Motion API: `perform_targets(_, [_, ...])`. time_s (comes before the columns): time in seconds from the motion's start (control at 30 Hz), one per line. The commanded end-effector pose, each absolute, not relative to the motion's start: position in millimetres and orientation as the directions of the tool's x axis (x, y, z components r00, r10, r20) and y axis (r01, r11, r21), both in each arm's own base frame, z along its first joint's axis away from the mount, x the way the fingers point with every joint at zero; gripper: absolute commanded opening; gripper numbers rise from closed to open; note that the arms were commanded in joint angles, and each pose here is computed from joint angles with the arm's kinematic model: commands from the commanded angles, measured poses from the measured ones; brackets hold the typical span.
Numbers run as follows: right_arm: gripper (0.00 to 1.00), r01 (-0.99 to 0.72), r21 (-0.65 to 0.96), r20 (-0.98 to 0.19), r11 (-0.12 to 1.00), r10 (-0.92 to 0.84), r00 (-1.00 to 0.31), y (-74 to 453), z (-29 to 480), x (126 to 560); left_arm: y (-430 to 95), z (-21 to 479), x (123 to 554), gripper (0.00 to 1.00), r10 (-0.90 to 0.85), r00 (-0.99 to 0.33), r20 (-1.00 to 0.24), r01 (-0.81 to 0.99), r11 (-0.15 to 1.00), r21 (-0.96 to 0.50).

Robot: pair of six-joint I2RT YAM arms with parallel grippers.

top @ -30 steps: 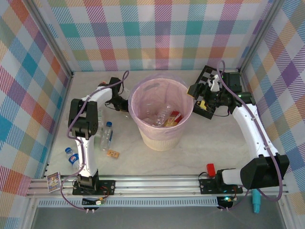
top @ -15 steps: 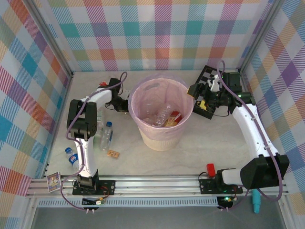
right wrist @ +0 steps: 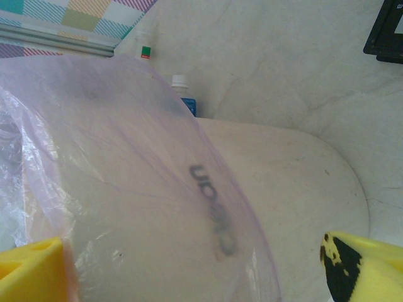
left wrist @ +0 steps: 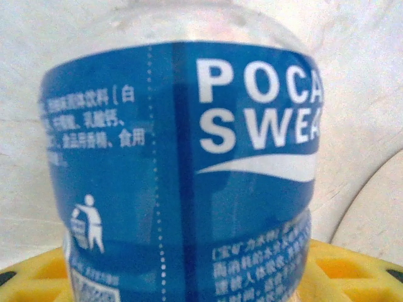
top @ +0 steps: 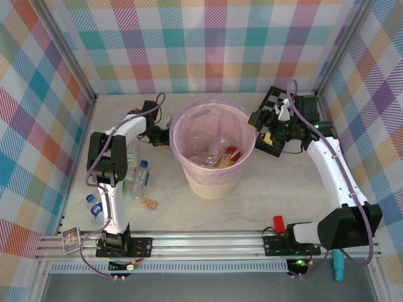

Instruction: Put the plastic bottles in the bin

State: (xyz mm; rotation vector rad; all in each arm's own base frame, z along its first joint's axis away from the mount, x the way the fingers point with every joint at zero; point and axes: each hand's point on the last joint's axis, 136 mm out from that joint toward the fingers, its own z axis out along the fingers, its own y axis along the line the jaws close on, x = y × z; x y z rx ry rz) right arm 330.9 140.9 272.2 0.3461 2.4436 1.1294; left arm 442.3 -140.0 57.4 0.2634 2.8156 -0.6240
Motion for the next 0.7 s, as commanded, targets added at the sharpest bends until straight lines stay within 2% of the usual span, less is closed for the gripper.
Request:
perform_targets(0.0, [0.95,0.057,0.762,-0.283,0.645,0.412,-0.866,139,277,333,-127,123,461,0.51,0.017,-0.927,-0.376,0.186,0.889,-0.418])
perform_targets(0.2, [0.95,0.058,0.754,-0.306,0.654,0.428,-0.851,135,278,334,-122,214,466,0.45,-0.024,-0.836,-0.548,0.237,0.886,-0.399])
perform_targets(0.43, [0.95,0.069,0.747,-0.314,0.661,0.443,-0.840,132,275,344,-134,381,446,0.37,-0.110,-0.555,-0.825,0.394,0.838,-0.377])
perform_targets(0.57, [0.95,0.071,0.742,-0.322,0.666,0.446,-0.835,131,274,350,-161,450,407,0.33,-0.138,-0.427,-0.893,0.563,0.733,-0.383])
perform_targets(0.67, [0.95,0.068,0.751,-0.319,0.657,0.450,-0.834,133,276,354,-190,480,373,0.32,-0.141,-0.389,-0.911,0.681,0.622,-0.387])
